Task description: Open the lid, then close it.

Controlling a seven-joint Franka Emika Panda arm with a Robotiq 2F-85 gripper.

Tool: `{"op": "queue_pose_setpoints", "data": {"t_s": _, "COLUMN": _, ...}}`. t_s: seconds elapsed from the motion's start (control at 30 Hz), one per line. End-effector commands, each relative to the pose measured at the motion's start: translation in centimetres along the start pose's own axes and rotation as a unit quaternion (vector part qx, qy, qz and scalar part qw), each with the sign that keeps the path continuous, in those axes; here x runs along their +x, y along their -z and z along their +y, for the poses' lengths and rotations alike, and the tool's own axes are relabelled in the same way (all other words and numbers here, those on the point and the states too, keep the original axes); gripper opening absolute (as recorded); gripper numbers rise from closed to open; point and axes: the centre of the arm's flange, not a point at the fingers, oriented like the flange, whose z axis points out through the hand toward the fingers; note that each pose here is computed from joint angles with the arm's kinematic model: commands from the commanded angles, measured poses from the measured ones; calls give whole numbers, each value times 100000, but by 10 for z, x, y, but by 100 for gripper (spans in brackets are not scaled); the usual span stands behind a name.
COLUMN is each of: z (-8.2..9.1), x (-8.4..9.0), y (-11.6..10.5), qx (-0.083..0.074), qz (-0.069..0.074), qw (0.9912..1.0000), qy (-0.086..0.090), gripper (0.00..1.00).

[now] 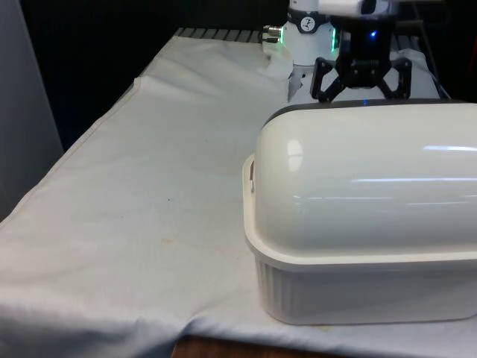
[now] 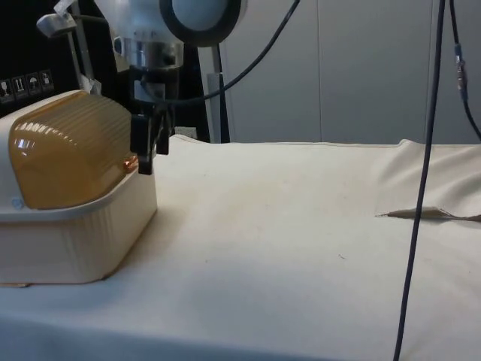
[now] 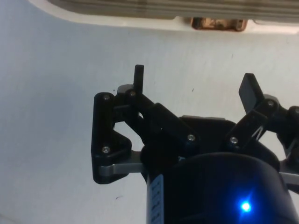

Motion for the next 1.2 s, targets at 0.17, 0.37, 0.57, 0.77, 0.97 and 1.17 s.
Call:
{"op": "queue_pose_setpoints", "data": {"t_s": 0.17, "z": 1, "x": 6, "y": -5, "qx": 219, "qz": 344, "qw": 99999, "qy": 35, "gripper": 100}}
{"op": "queue_pose_setpoints", "data": {"t_s": 0.37, "z": 2, "x": 10, "y": -7, "qx": 61, "qz": 442, "qw": 99999, "qy": 59, "gripper": 88}}
{"op": "queue_pose_setpoints", "data": {"t_s": 0.57, "z": 3, "x": 11, "y": -7, "qx": 10, "qz": 490, "qw": 99999, "qy": 111, "gripper": 52}}
{"op": "queue_pose_setpoints", "data": {"t_s": 0.77, "z": 3, "x": 12, "y": -8, "qx": -20, "qz": 490, "qw": 99999, "qy": 71, "gripper": 28}}
{"op": "queue_pose_setpoints", "data": {"t_s": 0.97, "z": 3, "x": 12, "y": -10, "qx": 30, "qz": 389, "qw": 99999, "qy": -7, "gripper": 0}}
{"op": "queue_pose_setpoints", "data": {"t_s": 1.17, "z": 3, "x": 18, "y": -9, "qx": -170, "qz": 794, "qw": 99997, "qy": -47, "gripper": 0}}
